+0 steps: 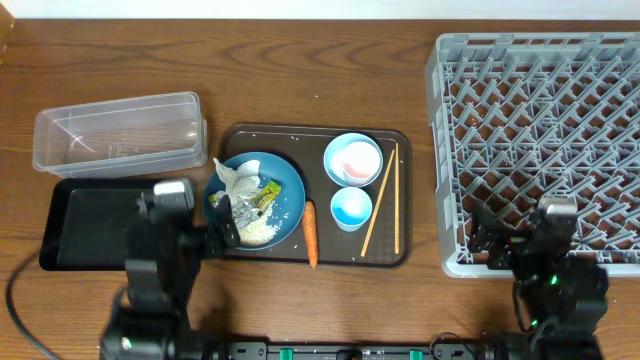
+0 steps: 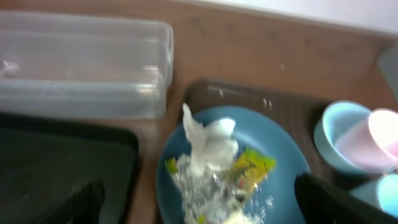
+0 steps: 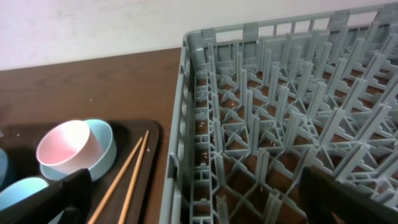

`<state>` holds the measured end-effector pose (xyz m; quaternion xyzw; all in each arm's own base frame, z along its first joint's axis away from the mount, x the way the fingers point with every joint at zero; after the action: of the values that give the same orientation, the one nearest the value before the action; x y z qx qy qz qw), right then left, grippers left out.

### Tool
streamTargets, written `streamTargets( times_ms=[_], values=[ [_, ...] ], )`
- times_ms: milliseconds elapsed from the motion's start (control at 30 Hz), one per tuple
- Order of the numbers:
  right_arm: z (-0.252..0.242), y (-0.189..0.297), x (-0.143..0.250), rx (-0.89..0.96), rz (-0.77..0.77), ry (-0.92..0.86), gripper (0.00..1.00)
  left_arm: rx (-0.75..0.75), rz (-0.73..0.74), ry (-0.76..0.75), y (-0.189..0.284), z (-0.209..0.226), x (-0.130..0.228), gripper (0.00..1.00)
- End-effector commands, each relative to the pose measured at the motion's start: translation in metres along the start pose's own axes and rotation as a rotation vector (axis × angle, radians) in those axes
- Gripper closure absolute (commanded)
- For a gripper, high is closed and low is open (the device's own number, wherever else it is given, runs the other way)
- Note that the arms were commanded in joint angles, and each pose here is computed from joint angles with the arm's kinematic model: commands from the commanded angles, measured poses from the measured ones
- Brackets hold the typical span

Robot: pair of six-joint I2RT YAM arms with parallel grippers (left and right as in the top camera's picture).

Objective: Sort waste into correct bins and load items into the dishwasher rack
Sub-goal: 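Reach left gripper to the plate and grasp the white tissue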

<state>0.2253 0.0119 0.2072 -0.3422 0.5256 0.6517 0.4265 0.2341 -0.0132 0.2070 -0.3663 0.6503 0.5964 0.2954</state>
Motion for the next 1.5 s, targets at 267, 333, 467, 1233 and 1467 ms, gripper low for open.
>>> streamTargets(
  times_ms=[267, 333, 467, 1233, 1467],
  values=[
    [0.007, -0.014, -0.015, 0.037, 0.313, -0.023, 0.01, -0.01, 0.387, -0.025, -0.009, -0.013, -0.017, 0.02],
    [0.006, -0.018, -0.013, 0.041, 0.331, -0.024, 0.01, -0.015, 0.417, -0.026, -0.016, -0.012, -0.013, 0.02],
    [0.003, -0.021, -0.008, 0.058, 0.358, -0.025, 0.01, 0.015, 0.459, -0.015, -0.035, -0.019, -0.009, 0.02],
    [0.001, -0.02, -0.001, 0.064, 0.391, -0.026, 0.01, 0.003, 0.724, 0.045, -0.155, -0.023, 0.057, 0.16],
    [0.001, -0.02, -0.001, 0.064, 0.391, -0.026, 0.01, -0.006, 0.763, 0.045, -0.172, -0.021, 0.073, 0.18]
  ],
)
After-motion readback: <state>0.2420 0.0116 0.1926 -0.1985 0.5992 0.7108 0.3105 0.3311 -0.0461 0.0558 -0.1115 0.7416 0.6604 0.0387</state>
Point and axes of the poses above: each gripper's point midway between its finger pads, its own y axis back along the fingers, its own z axis along the line the jaws close on, x = y × z, the point moved 1 cm from there along y, back along the fingers, and after that the axes turned 2 degrees about -y, right-handed, at the moved point
